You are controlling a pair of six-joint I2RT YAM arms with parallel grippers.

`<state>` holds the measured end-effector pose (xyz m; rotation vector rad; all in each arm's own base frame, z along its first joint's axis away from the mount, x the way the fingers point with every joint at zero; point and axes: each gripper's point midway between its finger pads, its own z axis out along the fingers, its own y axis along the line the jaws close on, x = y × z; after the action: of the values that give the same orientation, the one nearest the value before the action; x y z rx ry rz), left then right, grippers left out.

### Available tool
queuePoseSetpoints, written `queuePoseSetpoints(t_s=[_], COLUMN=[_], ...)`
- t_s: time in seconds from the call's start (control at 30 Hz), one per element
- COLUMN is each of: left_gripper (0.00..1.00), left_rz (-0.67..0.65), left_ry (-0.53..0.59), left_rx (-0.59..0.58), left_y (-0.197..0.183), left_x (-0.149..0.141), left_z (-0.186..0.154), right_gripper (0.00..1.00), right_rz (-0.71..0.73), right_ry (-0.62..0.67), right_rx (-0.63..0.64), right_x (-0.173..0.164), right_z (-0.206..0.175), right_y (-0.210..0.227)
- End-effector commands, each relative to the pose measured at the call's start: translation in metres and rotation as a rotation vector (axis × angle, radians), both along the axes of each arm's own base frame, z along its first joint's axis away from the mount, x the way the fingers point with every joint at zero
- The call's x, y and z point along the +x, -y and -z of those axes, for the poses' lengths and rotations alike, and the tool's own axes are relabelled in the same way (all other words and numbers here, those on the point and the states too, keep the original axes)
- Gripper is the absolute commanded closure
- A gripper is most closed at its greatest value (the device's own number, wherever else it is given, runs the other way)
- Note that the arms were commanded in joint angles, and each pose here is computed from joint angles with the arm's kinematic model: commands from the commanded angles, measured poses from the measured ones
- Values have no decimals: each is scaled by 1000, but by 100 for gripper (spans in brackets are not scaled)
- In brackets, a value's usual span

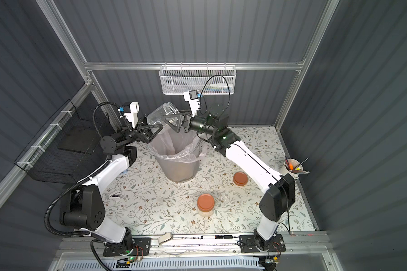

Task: Empty expired oatmeal from jars
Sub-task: Place the jar at the center of the board.

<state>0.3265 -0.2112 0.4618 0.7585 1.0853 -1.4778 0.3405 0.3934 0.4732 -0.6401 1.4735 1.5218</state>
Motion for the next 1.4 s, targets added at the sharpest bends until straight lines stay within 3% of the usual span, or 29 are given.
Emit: queuePoseSetpoints(t_s=[0.0,0.13,0.23,0.33,0.47,0.53,0.57,0.6,0.63,0.9,1.17,1.37], left_gripper=[98,97,96,91,83,74,63,40,2,0,0,0], left_rz=[-15,-10,-4,-8,-12,-17,-20,-23,-24,-179,-486,-747], left_ry=[121,115,106,107,106,99,98,99,96,27,-5,13], left_rx=[-41,-37,-36,-37,-35,-32,-31,-31,-29,117,371,514], left_y=[-2,1,3,3,3,4,4,4,4,6,-16,-48], left_x=[-13,-11,-10,-9,-9,-6,-5,-4,-3,18,35,48], left_z=[-23,-20,-17,-14,-11,-9,-8,-7,-6,18,42,45], right_gripper=[1,1,8,19,45,55,58,61,63,70,74,75], right_rz=[-20,-6,2,10,18,28,35,40,46,168,345,551], right_ry=[10,6,5,0,-11,-13,-18,-21,-23,-30,8,39], right_rx=[44,50,64,72,71,62,55,51,44,-55,-203,-333], right_x=[-6,-6,-4,-2,1,1,3,3,4,21,41,60], right_z=[-16,-16,-19,-21,-20,-19,-17,-17,-16,-6,-3,-4], right_y=[-3,-4,-4,-5,-5,-5,-6,-6,-6,0,21,68])
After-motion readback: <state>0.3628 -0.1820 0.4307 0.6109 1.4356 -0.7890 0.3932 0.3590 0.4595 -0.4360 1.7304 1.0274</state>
